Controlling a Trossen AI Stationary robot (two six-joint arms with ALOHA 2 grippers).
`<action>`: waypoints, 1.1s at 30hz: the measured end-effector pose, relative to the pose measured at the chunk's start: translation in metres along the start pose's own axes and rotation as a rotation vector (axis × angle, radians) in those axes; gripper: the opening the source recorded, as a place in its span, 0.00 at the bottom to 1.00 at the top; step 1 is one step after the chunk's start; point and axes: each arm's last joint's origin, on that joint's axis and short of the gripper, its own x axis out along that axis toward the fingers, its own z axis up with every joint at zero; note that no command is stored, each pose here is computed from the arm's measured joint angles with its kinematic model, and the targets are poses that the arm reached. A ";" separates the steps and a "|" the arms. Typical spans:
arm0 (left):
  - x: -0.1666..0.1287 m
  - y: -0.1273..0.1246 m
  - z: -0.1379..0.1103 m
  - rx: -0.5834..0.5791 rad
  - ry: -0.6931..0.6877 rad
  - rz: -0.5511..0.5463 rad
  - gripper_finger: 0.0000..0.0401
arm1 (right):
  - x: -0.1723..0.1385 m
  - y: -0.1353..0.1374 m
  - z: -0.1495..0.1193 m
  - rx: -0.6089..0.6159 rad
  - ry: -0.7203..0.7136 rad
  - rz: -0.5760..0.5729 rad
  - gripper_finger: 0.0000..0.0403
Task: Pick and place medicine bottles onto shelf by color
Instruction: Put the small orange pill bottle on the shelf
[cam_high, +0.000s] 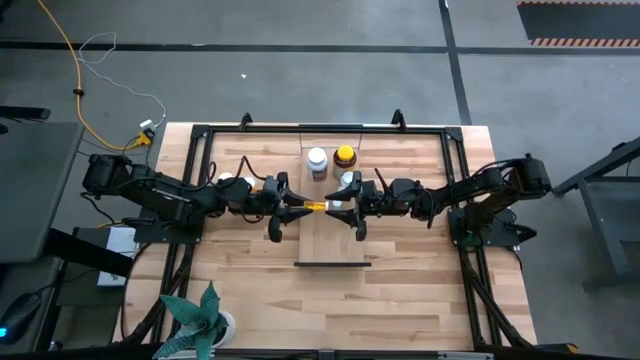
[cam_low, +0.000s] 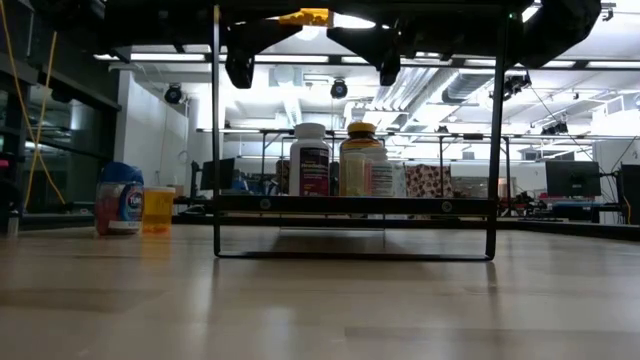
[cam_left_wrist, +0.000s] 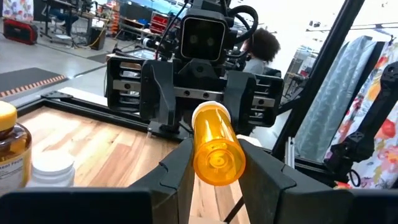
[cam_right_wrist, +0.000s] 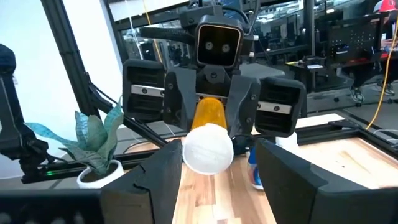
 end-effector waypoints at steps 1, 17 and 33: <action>0.000 0.000 0.000 -0.003 0.000 -0.001 0.24 | 0.000 0.000 0.000 0.002 -0.001 0.002 0.48; 0.023 0.002 -0.007 -0.027 0.067 -0.023 0.24 | 0.001 0.000 -0.003 0.051 0.014 0.001 0.48; 0.017 0.005 0.002 0.006 0.099 0.004 0.24 | 0.001 -0.001 -0.005 0.033 0.037 -0.006 0.48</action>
